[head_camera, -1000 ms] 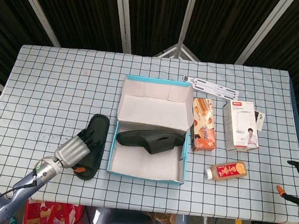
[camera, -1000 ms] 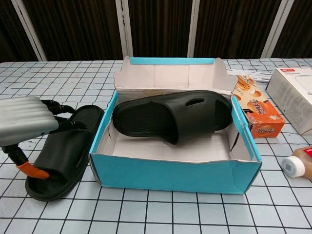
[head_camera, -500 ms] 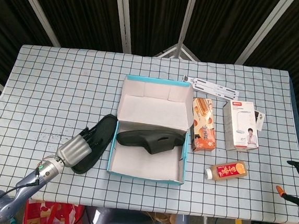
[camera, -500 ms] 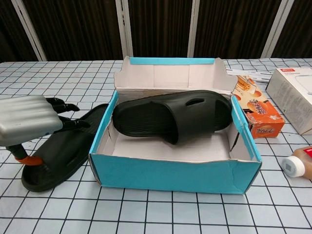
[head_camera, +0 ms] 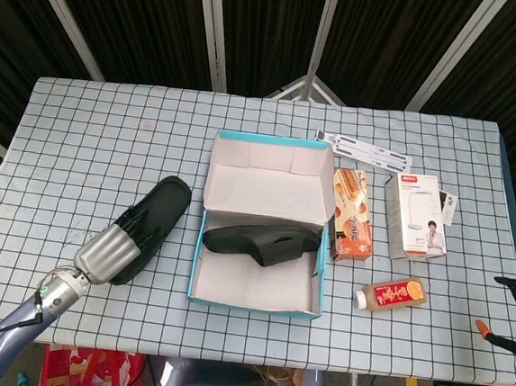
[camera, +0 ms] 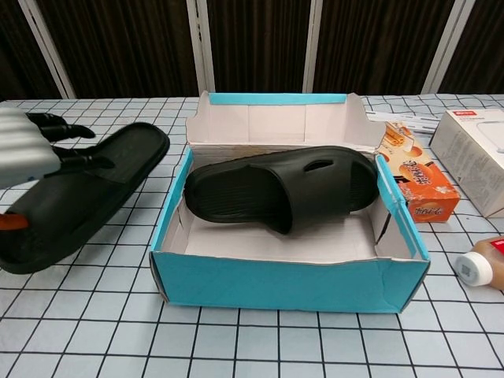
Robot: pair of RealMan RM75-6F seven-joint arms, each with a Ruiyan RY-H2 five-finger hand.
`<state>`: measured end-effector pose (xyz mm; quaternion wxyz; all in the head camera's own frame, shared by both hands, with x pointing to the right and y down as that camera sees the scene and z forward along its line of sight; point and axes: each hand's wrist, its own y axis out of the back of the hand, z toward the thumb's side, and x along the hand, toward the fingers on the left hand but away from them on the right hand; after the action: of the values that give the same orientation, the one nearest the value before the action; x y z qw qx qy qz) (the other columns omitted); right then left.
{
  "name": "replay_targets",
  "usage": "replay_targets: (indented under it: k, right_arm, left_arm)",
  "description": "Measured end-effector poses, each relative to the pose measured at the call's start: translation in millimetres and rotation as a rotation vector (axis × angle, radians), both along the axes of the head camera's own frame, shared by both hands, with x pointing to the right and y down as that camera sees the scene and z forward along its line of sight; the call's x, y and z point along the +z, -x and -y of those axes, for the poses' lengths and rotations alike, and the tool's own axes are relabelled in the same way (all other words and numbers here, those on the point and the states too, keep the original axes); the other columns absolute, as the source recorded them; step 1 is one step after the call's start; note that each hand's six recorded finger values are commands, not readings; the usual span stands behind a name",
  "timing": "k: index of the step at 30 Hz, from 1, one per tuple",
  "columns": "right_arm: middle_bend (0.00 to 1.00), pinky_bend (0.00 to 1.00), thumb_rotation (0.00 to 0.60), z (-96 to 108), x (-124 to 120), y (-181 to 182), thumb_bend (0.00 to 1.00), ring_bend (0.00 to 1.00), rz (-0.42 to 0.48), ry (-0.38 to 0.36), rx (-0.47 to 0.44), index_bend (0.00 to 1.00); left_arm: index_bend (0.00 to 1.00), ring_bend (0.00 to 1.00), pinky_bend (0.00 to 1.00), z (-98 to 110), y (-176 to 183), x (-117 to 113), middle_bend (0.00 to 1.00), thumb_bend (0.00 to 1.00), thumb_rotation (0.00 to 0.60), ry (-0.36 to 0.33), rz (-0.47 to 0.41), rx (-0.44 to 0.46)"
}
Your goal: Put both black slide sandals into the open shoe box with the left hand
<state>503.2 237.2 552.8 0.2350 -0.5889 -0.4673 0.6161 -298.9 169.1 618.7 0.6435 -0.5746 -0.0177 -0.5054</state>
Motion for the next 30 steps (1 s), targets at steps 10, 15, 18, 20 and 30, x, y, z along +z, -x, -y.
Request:
replay_targets:
  k: [10,15,18,20,30]
  right_arm:
    - [0.25,0.21,0.6,-0.2,0.1,1.9,0.23,0.26,0.002,0.002,0.0,0.26]
    - [0.25,0.21,0.6,-0.5,-0.2,-0.4,0.23,0.26,0.002,0.003,0.009,0.26]
    - [0.25,0.21,0.6,-0.6,-1.0,-1.5,0.23,0.26,0.003,0.0,0.013,0.26]
    - [0.25,0.21,0.6,-0.9,-1.3,-2.0,0.23,0.26,0.003,0.0,0.014,0.26]
    - [0.25,0.21,0.6,-0.9,-3.0,-4.4,0.23,0.26,0.007,-0.008,0.022,0.26]
  left_arm:
    - [0.09,0.05,0.14,19.2,-5.1,-73.9,0.34,0.48,0.6,-0.247,0.081,0.123]
    - [0.1,0.05,0.14,30.3,-53.0,-115.1,0.34,0.48,0.6,-0.445,0.047,0.321]
    - [0.1,0.05,0.14,31.9,-83.7,-131.0,0.34,0.48,0.6,-0.534,0.04,0.453]
    - [0.1,0.05,0.14,30.0,-102.6,-135.2,0.34,0.48,0.6,-0.568,0.045,0.545]
    - [0.1,0.05,0.14,-6.9,-176.5,-120.0,0.35,0.48,0.6,-0.586,0.014,0.914]
